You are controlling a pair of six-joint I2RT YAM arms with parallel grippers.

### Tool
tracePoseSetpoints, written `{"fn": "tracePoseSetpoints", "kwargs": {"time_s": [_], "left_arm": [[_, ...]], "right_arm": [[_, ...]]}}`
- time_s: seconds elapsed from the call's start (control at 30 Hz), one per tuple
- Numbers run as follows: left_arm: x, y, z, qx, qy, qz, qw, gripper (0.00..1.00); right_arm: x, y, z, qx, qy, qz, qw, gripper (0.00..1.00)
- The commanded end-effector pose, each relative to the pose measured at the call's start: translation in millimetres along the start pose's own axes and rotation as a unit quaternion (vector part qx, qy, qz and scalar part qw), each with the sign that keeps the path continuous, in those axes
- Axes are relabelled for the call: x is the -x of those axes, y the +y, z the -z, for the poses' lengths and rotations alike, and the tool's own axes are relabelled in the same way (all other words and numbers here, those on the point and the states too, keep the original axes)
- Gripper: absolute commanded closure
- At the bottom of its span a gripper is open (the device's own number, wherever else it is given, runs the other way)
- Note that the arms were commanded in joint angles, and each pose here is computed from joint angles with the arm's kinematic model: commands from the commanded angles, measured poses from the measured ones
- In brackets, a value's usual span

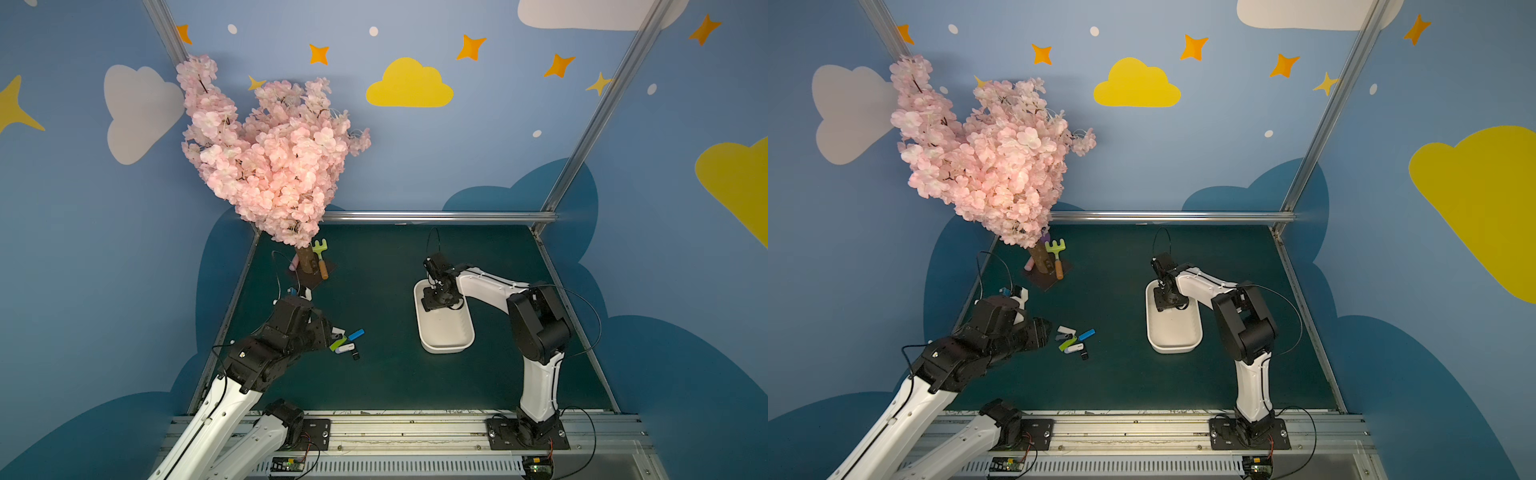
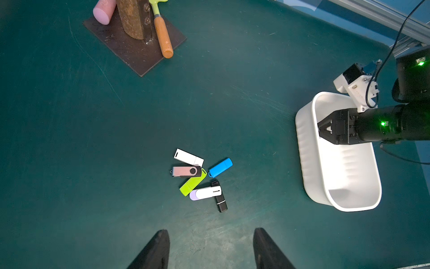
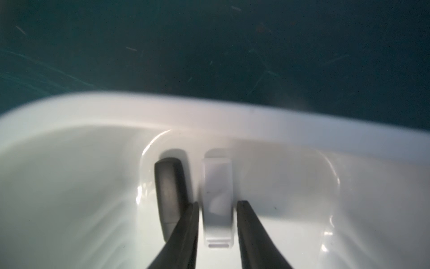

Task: Put the usb flash drive into the storage box
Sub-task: Place the USB flash in the storage box.

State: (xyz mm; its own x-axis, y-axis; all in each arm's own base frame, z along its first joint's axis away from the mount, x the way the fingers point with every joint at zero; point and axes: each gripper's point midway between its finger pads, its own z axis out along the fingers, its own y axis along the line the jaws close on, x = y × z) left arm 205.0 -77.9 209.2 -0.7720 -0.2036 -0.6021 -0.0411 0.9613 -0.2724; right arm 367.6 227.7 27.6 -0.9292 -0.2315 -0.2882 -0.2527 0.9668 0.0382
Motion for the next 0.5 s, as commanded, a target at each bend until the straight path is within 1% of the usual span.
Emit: {"fn": "tracePoseSetpoints", "kwargs": {"time_s": [0.0,0.17,0.3,0.4,0.47], "left_arm": [[-3.7,0.9,-5.3,0.002,0.008,-0.004,1.000,0.39],[-5.7,0.0,-9.3,0.002,0.017,-0.006,1.000,0.39],[-9.2,-3.7,-17.6,0.000,0.036,-0.007,0.999,0.39],[-17.5,-8.8,-28.3,-0.002,0.069,-0.001,0.998,0.42],[-30.6,-21.2,-42.5,-0.027,0.098,0.007,0.995,0.46]], "right_arm": [[5.0,3.2,7.7,0.011,-0.005,-0.009,1.000,0.65],[9.0,2.2,31.8,0.020,-0.034,-0.013,0.999,0.64],[11.5,-3.5,62.7,0.019,-0.073,-0.016,0.997,0.63],[11.1,-1.1,86.4,0.042,-0.113,-0.017,0.993,0.64],[8.0,3.1,101.6,0.070,-0.145,-0.018,0.987,0.63]]}}
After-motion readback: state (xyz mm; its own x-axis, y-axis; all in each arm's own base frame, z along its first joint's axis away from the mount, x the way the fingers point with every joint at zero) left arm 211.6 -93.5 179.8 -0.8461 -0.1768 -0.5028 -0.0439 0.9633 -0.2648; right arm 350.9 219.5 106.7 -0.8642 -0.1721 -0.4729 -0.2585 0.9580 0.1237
